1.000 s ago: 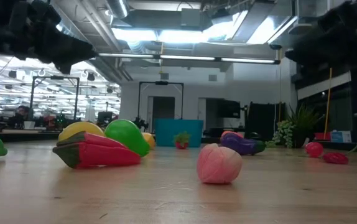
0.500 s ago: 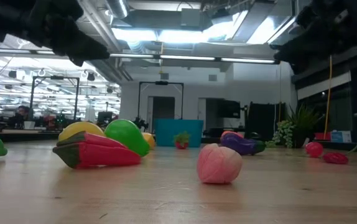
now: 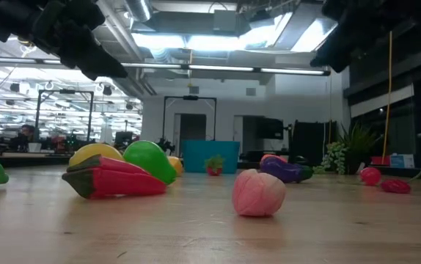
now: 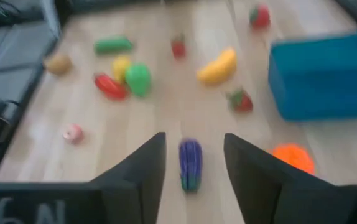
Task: Pick and placing Produce into tupperware
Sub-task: Put the top cherry into the blue bin
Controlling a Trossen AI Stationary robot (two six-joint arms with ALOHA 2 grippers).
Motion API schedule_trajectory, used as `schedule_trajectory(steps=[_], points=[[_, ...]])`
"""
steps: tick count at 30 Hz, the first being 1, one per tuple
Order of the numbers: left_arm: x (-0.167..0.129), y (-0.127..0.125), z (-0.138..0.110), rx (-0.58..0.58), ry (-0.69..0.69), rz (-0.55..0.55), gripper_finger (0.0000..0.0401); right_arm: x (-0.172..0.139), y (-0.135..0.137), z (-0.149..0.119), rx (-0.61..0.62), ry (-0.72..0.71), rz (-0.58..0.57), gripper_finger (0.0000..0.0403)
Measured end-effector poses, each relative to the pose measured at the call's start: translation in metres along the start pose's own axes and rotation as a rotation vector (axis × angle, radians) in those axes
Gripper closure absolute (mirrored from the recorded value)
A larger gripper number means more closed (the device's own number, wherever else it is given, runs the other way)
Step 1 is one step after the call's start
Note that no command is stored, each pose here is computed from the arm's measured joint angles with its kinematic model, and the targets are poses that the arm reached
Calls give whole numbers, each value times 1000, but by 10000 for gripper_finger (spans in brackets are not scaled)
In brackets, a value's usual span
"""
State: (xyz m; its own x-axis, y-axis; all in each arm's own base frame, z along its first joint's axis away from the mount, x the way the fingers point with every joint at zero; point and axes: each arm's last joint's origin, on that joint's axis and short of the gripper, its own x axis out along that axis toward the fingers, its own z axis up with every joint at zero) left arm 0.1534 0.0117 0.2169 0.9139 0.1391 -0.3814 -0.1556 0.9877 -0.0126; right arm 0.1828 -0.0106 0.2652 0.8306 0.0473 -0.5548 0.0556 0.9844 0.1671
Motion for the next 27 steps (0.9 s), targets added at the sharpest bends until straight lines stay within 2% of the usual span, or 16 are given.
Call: schedule_trajectory(steps=[5,9,18,27], points=[[0,0,0,-1,0,3,277,15,6,12,17,114,-5,178],[0,0,0,-26,0,3,277,24,10,16,15,237,-8,159],[0,0,0,-27,3,4,277,43,15,10,81,500,-45,173],[0,0,0,-27,4,4,277,55,15,-3,140,639,-86,178]])
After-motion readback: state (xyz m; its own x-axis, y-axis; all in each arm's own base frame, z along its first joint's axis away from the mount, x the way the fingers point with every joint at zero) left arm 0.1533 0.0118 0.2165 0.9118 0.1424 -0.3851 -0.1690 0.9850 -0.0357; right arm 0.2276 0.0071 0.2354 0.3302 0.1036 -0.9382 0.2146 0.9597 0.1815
